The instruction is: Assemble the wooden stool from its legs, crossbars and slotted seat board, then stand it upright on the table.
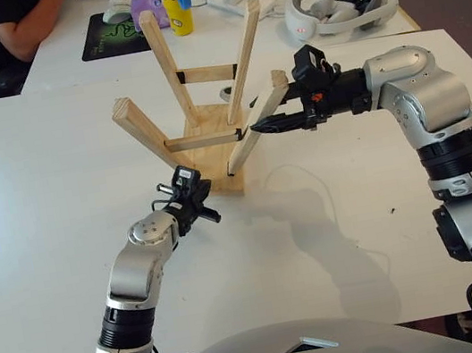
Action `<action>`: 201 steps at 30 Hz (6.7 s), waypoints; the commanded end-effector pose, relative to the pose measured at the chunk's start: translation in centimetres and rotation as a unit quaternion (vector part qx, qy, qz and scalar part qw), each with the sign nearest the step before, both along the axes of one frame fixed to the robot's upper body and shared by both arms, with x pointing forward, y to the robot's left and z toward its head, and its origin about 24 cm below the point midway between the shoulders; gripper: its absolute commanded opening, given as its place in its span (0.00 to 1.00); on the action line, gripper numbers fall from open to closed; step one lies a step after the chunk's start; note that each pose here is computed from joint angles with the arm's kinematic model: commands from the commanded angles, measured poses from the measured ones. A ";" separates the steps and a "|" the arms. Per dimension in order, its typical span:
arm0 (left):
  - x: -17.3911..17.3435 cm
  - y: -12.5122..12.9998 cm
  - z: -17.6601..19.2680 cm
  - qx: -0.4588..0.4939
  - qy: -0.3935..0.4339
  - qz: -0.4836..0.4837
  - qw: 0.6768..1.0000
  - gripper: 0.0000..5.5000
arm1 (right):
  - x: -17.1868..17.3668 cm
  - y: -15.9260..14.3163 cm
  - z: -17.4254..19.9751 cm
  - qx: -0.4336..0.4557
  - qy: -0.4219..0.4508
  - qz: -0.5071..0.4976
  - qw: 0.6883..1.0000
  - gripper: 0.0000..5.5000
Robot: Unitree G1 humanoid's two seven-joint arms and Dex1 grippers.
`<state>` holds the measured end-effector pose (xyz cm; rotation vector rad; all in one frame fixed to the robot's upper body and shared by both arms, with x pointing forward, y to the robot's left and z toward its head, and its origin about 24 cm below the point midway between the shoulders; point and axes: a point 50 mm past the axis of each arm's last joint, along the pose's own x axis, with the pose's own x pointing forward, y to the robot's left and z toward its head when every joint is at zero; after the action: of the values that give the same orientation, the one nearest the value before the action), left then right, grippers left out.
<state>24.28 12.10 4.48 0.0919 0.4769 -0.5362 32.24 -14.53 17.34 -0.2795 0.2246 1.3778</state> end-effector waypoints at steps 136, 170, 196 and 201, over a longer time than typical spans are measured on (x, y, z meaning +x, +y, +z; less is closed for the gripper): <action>-0.7 2.4 1.1 0.235 -0.166 -0.127 0.949 0.00 | -0.3 2.1 -5.9 -0.018 0.091 -0.014 0.996 0.37; 0.0 3.0 -1.0 0.262 -0.078 -0.131 0.953 0.00 | -1.8 3.3 -10.4 0.004 0.140 -0.031 0.990 0.37; -0.4 3.4 -1.4 0.239 -0.067 -0.081 0.965 0.00 | -5.7 -6.3 2.2 0.195 0.042 -0.131 0.971 0.48; -0.8 3.4 -1.8 0.220 -0.048 -0.077 0.971 0.00 | -6.4 -1.9 7.7 0.345 -0.011 -0.083 0.935 0.33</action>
<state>24.71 14.87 4.82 0.6288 0.3529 -0.5579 26.34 -18.94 23.23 0.2503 -0.1488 1.1664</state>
